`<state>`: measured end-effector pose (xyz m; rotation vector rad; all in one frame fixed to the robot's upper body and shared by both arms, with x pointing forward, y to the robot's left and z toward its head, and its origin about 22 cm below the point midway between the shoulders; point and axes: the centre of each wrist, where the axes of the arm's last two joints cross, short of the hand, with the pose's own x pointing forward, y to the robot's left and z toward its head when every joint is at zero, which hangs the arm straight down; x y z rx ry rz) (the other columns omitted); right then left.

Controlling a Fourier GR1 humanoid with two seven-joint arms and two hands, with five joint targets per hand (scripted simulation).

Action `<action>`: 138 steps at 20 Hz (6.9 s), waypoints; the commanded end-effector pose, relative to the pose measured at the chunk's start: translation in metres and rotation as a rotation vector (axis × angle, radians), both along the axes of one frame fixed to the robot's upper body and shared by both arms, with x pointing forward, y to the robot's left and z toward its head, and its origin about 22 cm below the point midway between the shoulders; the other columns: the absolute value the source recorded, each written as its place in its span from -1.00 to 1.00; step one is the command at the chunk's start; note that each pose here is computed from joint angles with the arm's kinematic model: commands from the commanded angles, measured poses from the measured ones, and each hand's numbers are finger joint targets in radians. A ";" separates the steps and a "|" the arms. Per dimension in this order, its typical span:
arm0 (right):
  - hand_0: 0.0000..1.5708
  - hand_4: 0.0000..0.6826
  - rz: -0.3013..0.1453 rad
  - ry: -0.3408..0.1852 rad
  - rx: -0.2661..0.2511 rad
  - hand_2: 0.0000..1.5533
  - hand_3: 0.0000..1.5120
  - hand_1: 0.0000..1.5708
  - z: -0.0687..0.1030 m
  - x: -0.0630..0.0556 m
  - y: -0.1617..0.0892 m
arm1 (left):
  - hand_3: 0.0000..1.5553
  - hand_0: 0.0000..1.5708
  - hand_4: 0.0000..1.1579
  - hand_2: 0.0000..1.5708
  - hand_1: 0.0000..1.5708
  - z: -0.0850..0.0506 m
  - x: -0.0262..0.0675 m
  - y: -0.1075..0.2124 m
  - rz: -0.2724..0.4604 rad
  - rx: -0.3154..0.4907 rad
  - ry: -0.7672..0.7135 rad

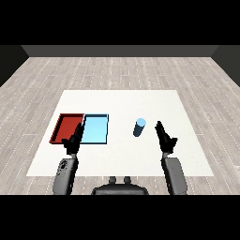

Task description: Pick the blue can and put it in the blue box

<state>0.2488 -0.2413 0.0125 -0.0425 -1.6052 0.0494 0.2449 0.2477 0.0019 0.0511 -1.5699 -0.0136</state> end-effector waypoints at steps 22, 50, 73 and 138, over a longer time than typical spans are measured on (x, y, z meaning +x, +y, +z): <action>-1.00 -1.00 0.142 -0.268 0.168 -1.00 -1.00 -1.00 0.007 0.067 -0.069 | -1.00 -1.00 -1.00 -1.00 -1.00 0.000 0.0082 -0.024 -0.057 -0.145 -0.444; -1.00 -1.00 0.077 -0.061 0.288 -1.00 -1.00 -1.00 -0.055 0.092 -0.020 | -1.00 -1.00 -1.00 -1.00 -1.00 -0.008 -0.0158 0.009 -0.040 -0.177 -0.451; -1.00 -1.00 0.119 -0.019 0.285 -1.00 -1.00 -1.00 -0.088 0.100 0.006 | -1.00 -1.00 -1.00 -1.00 -1.00 0.008 -0.0038 0.011 -0.024 -0.139 -0.481; 0.82 0.92 0.222 -0.290 0.130 0.85 0.87 0.82 0.014 0.148 0.077 | -1.00 -1.00 -1.00 -1.00 -1.00 -0.015 0.0190 -0.063 -0.179 -0.172 -0.325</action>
